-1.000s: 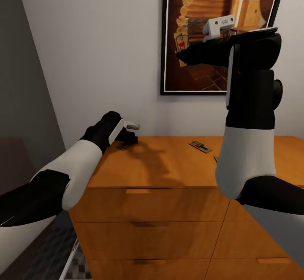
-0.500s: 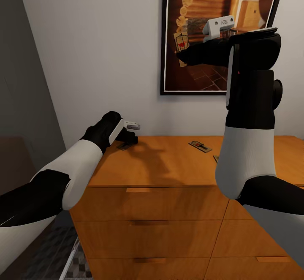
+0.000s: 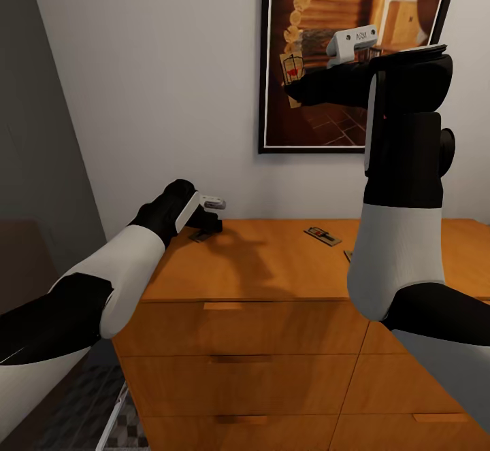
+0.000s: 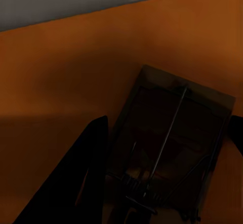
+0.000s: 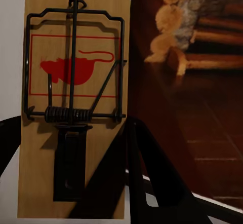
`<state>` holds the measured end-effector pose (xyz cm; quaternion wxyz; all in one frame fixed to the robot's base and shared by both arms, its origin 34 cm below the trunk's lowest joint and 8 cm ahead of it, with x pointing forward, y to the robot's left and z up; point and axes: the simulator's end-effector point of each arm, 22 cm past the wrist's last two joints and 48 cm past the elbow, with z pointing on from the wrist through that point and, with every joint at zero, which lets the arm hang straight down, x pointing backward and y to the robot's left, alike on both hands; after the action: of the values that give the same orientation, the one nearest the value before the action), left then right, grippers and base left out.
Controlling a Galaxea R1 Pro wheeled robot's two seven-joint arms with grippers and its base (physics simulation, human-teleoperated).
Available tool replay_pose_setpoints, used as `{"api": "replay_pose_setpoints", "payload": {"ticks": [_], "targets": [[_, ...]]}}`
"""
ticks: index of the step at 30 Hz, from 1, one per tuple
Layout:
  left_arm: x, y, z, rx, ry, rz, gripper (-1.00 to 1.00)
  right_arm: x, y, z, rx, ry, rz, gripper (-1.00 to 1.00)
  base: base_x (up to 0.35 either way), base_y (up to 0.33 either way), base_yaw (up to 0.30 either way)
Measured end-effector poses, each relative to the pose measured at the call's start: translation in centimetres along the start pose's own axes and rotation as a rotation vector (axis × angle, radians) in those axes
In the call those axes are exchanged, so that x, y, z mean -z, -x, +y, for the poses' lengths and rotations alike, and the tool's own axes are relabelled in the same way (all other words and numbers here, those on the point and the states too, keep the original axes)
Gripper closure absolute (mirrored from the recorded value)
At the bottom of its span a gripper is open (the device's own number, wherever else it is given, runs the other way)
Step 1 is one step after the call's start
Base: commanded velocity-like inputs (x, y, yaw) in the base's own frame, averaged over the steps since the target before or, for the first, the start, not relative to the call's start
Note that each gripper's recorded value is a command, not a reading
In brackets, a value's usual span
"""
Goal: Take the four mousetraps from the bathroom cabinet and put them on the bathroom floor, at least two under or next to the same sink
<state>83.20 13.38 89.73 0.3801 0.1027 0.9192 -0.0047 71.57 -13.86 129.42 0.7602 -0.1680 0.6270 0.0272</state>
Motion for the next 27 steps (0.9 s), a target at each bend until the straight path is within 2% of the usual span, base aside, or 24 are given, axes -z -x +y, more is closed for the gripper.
{"api": "replay_pose_setpoints", "payload": {"ticks": [3,27], "targets": [[0.0,0.0,0.0,0.005,-0.006,0.015,1.0,-0.2,0.6,-0.2,0.0,0.0,0.0,1.0,0.0,0.0,0.0],[0.6,0.8,0.1,0.005,-0.007,0.017,1.0,-0.7,1.3,-0.4,-0.001,0.001,0.005,1.0,0.0,0.0,0.0]]}}
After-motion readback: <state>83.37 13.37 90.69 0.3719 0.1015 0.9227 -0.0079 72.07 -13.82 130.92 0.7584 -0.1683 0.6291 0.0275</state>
